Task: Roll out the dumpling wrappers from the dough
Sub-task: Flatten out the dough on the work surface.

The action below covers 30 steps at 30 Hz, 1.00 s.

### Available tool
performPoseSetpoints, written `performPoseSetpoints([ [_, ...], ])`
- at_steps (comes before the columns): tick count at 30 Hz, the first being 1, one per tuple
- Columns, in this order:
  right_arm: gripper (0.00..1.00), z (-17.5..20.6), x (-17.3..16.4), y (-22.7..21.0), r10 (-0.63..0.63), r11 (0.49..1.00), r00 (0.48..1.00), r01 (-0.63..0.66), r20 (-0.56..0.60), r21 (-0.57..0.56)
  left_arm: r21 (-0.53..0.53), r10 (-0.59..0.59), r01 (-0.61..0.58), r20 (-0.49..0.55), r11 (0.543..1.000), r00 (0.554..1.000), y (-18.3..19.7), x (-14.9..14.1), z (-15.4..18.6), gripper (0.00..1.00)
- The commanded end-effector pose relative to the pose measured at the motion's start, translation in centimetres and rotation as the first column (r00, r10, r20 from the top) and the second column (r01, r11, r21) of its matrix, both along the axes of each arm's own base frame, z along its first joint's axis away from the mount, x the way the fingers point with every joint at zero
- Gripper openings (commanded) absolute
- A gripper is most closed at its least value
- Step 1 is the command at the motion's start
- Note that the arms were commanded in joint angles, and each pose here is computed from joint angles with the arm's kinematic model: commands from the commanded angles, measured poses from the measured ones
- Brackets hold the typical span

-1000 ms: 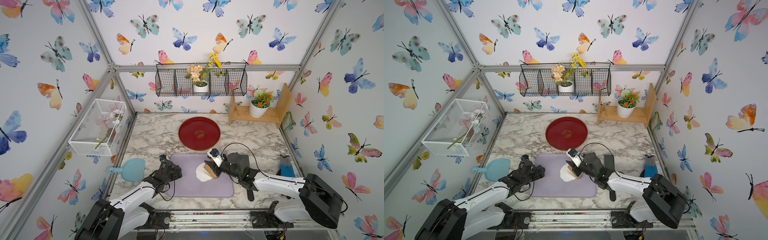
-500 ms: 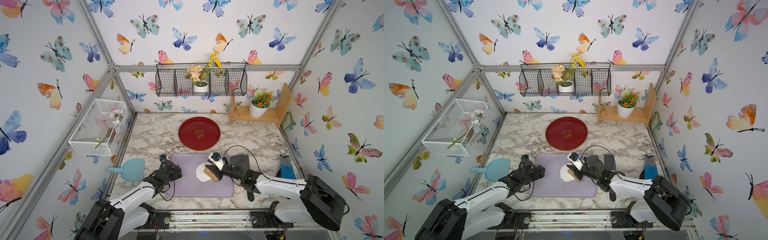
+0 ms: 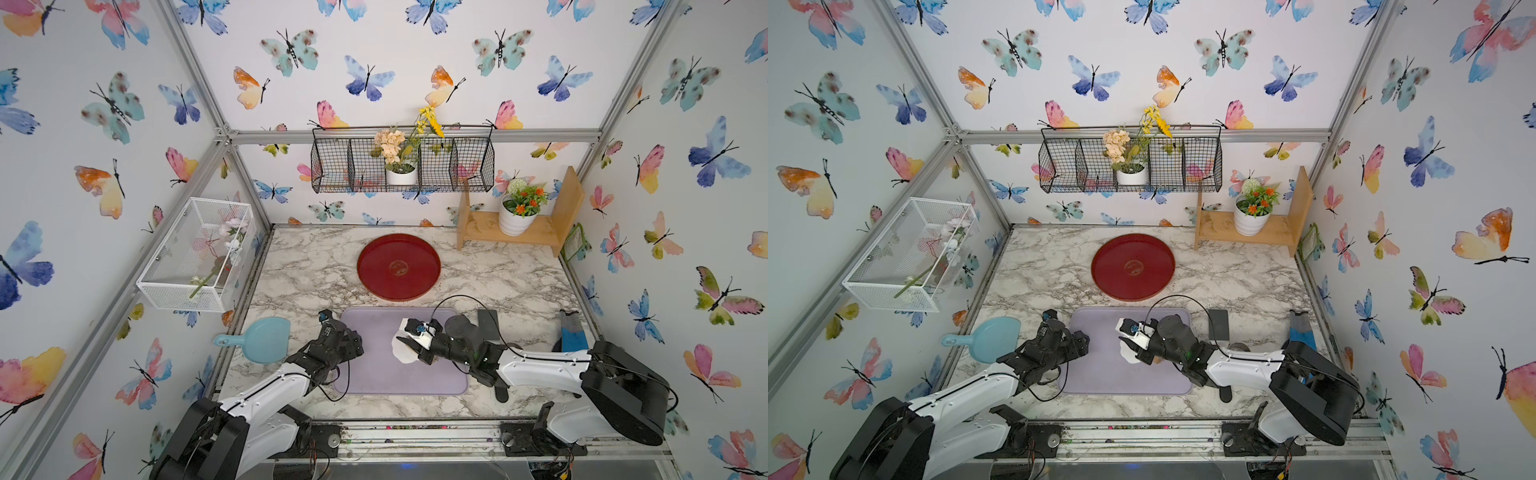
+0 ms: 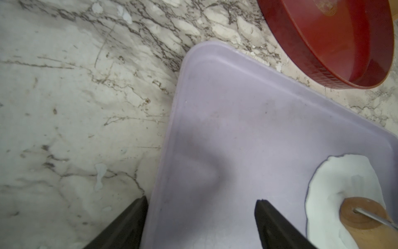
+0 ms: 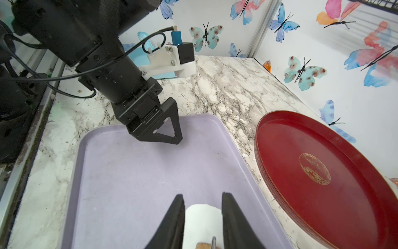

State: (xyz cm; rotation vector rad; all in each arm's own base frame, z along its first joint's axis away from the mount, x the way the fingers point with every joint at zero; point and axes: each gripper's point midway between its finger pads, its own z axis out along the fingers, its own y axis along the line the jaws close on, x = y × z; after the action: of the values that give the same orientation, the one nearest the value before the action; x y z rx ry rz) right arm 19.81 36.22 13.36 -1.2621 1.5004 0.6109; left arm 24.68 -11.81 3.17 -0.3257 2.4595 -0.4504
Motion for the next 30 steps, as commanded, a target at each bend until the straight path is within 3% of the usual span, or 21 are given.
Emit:
performPoseSetpoints([
  [1, 0.01, -9.9, -6.1, -3.5, 0.015, 0.971, 0.951, -0.089, -0.310, -0.224, -0.020, -0.026, 0.025, -0.047, 0.999, 0.999, -0.6, -0.7, -0.6, 0.84],
  [10, 0.01, -9.7, -7.6, -3.9, 0.068, 0.969, 0.961, -0.127, -0.267, -0.211, -0.018, -0.021, 0.020, -0.049, 1.000, 0.999, -0.5, -0.7, -0.6, 0.83],
  [14, 0.01, -9.3, -5.7, -4.2, -0.040, 0.974, 0.972, -0.014, -0.231, -0.226, -0.017, -0.019, 0.019, -0.053, 1.000, 0.998, -0.4, -0.8, -0.8, 0.83],
  [19, 0.01, -3.3, -1.2, -3.8, -0.257, 0.966, 0.953, 0.250, -0.163, -0.062, 0.002, -0.009, 0.009, -0.050, 1.000, 0.999, -0.1, -0.7, -1.0, 0.80],
  [22, 0.01, 0.6, 0.6, -3.5, -0.324, 0.944, 0.937, 0.330, -0.129, 0.025, 0.009, 0.003, -0.003, -0.044, 1.000, 0.999, 0.1, -0.5, -1.0, 0.74],
  [30, 0.01, 4.4, 1.8, -3.0, -0.353, 0.925, 0.933, 0.359, -0.071, 0.127, 0.010, 0.007, -0.007, -0.048, 1.000, 0.999, 0.2, -0.6, -1.4, 0.71],
])
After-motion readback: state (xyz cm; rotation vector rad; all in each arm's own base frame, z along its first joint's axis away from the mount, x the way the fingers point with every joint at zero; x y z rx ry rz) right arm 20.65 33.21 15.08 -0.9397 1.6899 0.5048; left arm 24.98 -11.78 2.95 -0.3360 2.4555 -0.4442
